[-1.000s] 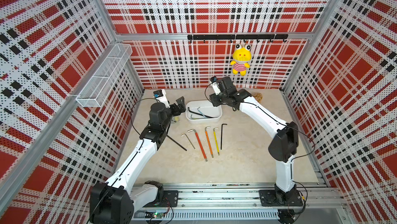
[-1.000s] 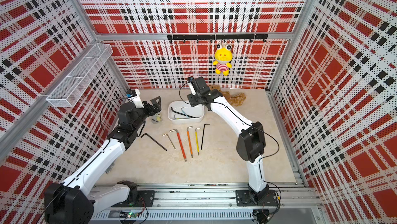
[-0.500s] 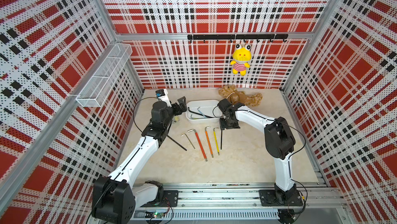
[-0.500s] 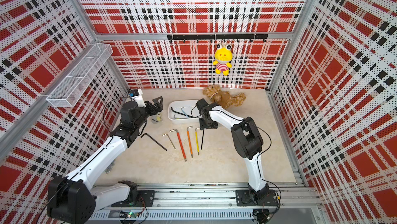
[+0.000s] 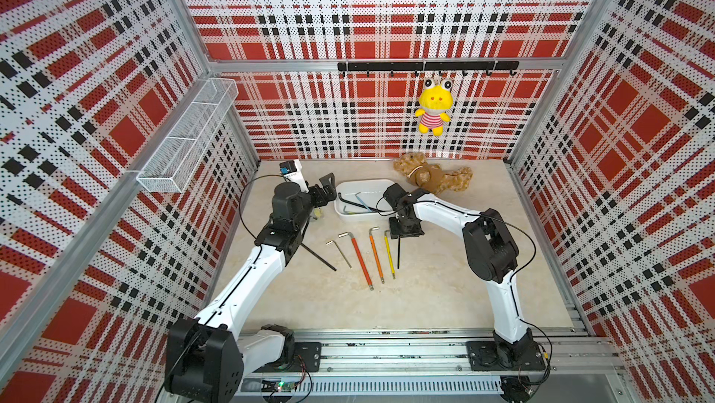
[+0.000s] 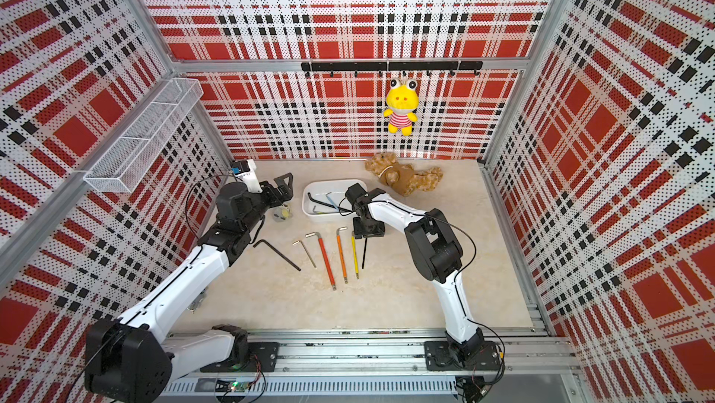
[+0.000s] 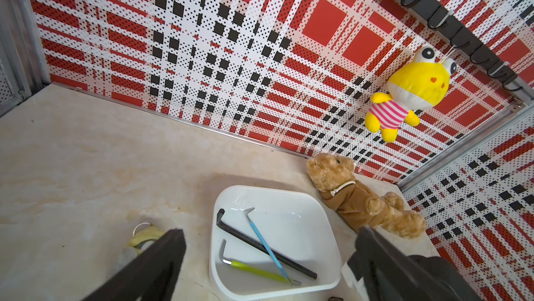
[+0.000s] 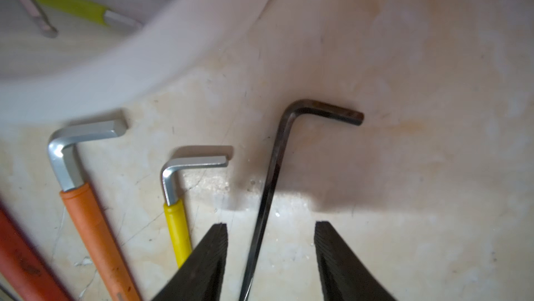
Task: Put the hex key on the desktop into the storage box
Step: Pick up the Allen key from the center of the board.
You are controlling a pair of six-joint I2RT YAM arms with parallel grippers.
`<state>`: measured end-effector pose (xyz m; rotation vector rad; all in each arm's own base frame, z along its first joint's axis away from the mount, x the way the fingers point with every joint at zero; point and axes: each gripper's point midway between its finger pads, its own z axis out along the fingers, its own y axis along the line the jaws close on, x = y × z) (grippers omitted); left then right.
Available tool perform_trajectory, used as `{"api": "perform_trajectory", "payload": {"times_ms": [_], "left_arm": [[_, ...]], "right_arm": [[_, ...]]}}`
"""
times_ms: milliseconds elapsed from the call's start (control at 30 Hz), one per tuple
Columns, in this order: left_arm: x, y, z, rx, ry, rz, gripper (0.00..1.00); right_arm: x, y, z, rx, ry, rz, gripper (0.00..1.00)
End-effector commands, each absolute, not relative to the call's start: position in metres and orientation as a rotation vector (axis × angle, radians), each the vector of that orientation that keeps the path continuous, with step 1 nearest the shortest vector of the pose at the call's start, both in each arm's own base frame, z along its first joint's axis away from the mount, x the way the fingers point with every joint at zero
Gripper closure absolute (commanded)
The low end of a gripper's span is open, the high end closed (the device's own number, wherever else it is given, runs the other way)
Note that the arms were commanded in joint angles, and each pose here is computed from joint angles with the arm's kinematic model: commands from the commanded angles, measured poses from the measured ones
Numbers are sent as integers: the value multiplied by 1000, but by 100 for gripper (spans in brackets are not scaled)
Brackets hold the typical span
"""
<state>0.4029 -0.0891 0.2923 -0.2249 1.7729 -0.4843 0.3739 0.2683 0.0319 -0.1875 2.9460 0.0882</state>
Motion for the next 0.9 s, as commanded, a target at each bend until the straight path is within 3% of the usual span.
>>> {"api": "perform_trajectory", "payload": {"times_ms": [0,400,567,667,867], "left_arm": [[398,-86,300,-219,1738,-480,1],[395,-83,298,-223,1739,-476,1],[391,-76,304,-228,1733,-455,1],[389,-68,309,-239,1719,-444,1],[389,-66,308,-242,1722,-445,1]], "right_arm": [[372,273,26,-182,2960,74,46],[352,270,3,-164,3022,39,60],[332,252,-9,-130,3084,-50,79],[323,244,-14,-130,3109,-87,99],[321,245,-12,-147,3110,-64,100]]}}
